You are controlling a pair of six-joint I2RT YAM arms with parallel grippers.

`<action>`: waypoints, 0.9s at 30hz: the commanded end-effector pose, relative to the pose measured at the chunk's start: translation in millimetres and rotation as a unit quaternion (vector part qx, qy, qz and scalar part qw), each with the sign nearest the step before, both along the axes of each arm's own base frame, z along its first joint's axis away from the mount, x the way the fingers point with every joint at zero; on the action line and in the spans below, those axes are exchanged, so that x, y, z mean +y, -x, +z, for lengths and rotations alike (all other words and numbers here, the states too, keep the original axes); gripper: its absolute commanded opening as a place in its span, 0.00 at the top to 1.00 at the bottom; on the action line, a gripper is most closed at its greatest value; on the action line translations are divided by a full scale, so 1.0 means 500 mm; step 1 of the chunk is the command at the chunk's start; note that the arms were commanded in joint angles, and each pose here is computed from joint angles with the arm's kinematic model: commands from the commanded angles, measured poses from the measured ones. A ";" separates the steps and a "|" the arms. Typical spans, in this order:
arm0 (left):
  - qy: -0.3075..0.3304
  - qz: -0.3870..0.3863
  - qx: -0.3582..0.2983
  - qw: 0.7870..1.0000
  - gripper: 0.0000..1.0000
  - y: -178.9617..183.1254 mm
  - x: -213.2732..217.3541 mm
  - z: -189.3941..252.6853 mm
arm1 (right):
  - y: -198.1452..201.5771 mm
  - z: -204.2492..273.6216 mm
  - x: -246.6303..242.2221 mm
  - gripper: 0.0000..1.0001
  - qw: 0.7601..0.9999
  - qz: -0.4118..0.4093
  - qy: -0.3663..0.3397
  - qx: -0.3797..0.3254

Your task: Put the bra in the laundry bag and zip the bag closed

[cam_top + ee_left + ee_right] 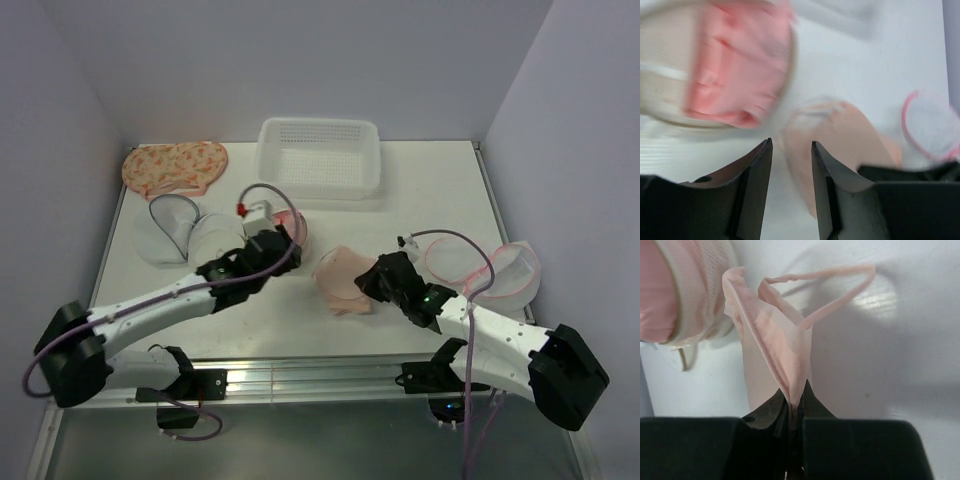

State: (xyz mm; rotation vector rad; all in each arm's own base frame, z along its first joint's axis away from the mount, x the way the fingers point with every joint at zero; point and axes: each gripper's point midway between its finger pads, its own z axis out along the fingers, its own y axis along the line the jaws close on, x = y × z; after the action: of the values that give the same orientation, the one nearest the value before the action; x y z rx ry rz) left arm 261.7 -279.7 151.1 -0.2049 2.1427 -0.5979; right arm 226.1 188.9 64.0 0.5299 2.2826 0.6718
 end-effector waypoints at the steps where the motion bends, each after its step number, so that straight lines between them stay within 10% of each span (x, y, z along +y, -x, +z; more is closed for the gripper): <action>1: -0.036 0.125 0.034 0.991 0.56 -0.015 0.177 -0.032 | -0.025 0.064 -0.006 1.00 0.999 -0.011 -0.005 -0.043; 10: -0.033 0.309 0.096 0.946 0.52 -0.014 0.434 -0.103 | -0.027 0.125 -0.009 1.00 0.997 0.000 -0.016 -0.081; 27: -0.034 0.407 0.144 0.901 0.54 -0.039 0.531 -0.188 | -0.020 0.137 -0.007 1.00 0.995 0.022 -0.030 -0.097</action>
State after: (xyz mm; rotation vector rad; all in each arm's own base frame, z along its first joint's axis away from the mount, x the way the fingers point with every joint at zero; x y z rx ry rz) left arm 253.0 -15.7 33.9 -1.1267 2.1775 0.0313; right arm 229.8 184.0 114.2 0.4393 2.1613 0.7483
